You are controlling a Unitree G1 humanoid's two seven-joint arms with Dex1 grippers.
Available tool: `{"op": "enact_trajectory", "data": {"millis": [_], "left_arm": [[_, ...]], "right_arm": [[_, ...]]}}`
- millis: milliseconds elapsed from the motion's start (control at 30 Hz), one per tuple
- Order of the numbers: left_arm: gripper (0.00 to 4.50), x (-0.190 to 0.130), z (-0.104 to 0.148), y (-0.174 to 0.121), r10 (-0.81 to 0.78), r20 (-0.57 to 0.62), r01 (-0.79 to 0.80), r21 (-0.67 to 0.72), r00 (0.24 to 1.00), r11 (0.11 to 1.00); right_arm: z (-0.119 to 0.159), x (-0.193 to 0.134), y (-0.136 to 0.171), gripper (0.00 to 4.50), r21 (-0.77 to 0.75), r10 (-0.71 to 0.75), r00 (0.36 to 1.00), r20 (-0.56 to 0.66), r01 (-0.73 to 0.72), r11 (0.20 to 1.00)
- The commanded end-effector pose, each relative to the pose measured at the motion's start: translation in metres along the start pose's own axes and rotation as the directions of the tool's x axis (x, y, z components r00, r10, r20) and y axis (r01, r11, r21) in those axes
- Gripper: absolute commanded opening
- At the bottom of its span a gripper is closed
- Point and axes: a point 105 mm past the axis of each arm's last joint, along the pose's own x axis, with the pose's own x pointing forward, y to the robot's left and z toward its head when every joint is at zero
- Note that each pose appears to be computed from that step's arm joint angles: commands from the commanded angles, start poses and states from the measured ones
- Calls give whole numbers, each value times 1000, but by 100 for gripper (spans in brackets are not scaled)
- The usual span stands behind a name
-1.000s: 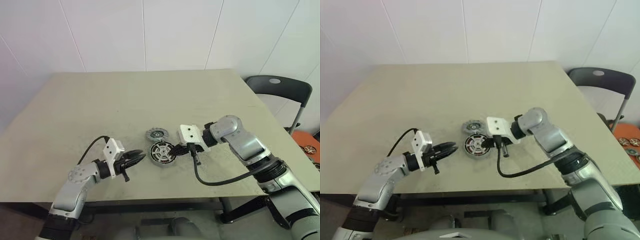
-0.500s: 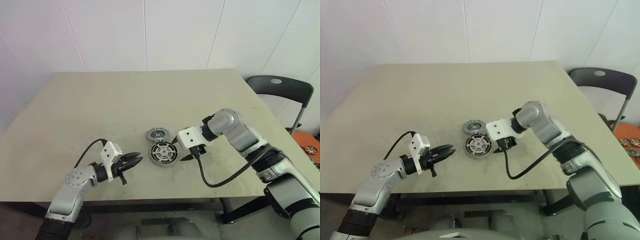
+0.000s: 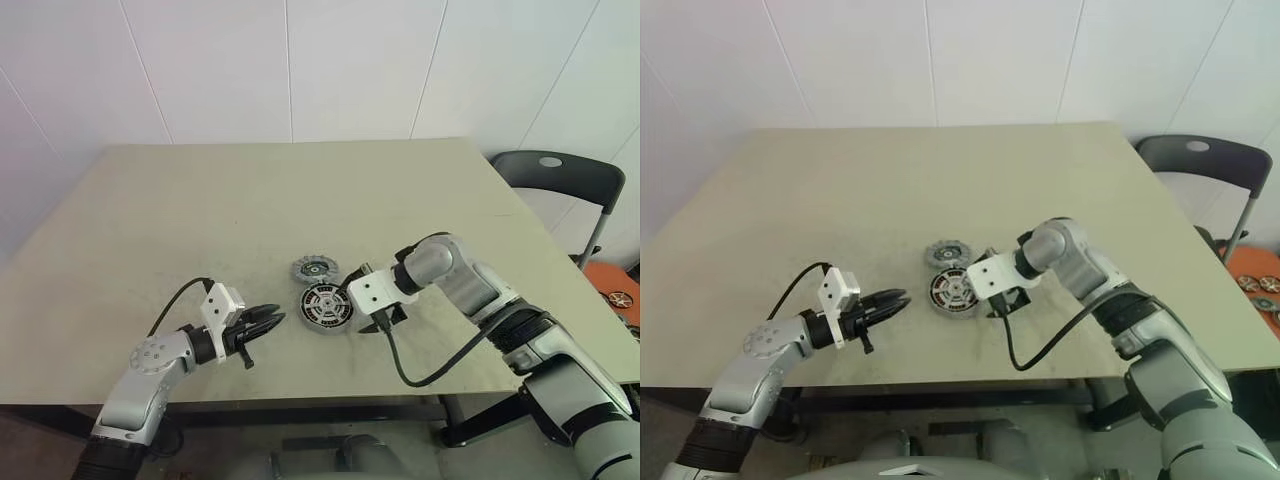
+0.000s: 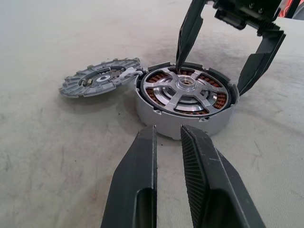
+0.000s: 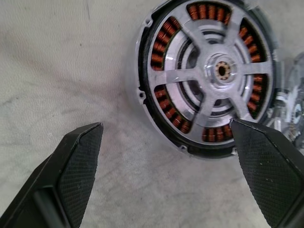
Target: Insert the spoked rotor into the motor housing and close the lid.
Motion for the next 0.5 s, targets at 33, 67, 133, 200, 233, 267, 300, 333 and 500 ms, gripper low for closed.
{"op": "enact_trajectory", "data": {"millis": [33, 67, 133, 200, 233, 267, 300, 333, 500], "left_arm": [[92, -1, 7, 5, 22, 22, -23, 38, 1000, 999], [92, -1, 7, 5, 23, 22, -24, 38, 999, 999], [92, -1, 7, 5, 24, 22, -25, 38, 999, 999], [92, -1, 7, 5, 25, 22, -26, 38, 999, 999], [92, -1, 7, 5, 26, 22, -27, 39, 999, 999], [92, 0, 7, 5, 27, 22, -28, 40, 999, 999], [92, 0, 7, 6, 28, 22, -29, 41, 999, 999], [92, 0, 7, 6, 29, 22, -30, 41, 999, 999], [92, 1, 7, 6, 30, 21, -31, 42, 999, 999]], "right_arm": [[5, -2, -6, 385, -34, -25, 1000, 7, 25, 999], [6, -2, -6, 355, -37, -22, 1000, 8, 22, 999], [6, -2, -6, 288, -43, -19, 1000, 8, 20, 999], [7, -1, -6, 224, -47, -20, 1000, 8, 20, 999], [8, -2, -7, 192, -50, -23, 1000, 8, 23, 998], [8, -2, -8, 160, -54, -28, 1000, 4, 28, 998], [7, -3, -9, 131, -58, -33, 999, -1, 33, 998], [6, -3, -9, 101, -61, -34, 999, -8, 33, 998], [6, -3, -10, 71, -57, -37, 999, -4, 37, 998]]}}
